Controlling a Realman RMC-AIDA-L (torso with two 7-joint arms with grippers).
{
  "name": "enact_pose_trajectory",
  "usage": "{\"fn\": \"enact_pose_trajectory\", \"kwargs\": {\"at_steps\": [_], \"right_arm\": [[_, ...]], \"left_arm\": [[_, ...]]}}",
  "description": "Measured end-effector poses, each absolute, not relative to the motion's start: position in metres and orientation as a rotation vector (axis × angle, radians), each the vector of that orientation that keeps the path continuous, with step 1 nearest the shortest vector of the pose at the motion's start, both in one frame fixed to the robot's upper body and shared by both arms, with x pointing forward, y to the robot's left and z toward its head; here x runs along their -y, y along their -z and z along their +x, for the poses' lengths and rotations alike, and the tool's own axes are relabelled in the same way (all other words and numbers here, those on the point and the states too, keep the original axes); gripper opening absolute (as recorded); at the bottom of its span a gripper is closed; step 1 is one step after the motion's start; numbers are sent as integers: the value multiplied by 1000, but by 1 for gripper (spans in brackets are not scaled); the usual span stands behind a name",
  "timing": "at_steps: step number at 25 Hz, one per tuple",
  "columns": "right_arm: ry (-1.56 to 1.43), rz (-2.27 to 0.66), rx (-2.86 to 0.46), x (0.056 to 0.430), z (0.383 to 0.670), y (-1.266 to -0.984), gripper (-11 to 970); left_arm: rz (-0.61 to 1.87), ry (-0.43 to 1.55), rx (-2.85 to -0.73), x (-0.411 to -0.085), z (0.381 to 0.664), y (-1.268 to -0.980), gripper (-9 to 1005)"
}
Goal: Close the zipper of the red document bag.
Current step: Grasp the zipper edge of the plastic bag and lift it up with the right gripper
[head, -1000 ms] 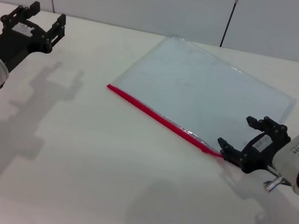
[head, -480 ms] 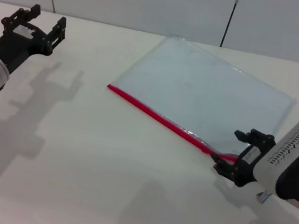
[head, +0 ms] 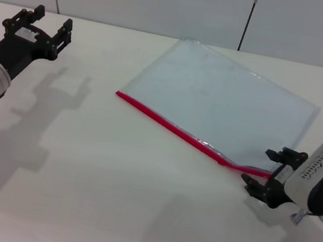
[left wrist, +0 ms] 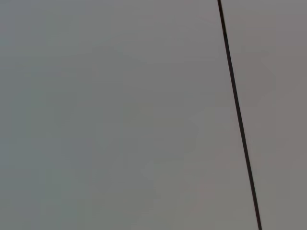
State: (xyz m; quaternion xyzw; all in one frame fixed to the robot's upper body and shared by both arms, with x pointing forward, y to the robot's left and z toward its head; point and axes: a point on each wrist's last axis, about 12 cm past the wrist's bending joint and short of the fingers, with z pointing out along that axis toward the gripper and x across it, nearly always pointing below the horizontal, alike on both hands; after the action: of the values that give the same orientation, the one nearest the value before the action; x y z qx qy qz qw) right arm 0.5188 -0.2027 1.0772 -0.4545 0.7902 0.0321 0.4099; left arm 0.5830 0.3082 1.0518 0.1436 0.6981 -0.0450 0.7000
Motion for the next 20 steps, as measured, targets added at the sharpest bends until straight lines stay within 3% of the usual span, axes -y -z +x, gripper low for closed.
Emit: {"fn": "enact_pose_trajectory", "kwargs": {"at_steps": [20], "right_arm": [[39, -1238, -1995, 205, 526, -1074, 703]], "left_arm": [[318, 93, -1559, -310, 584, -1052, 611]]}}
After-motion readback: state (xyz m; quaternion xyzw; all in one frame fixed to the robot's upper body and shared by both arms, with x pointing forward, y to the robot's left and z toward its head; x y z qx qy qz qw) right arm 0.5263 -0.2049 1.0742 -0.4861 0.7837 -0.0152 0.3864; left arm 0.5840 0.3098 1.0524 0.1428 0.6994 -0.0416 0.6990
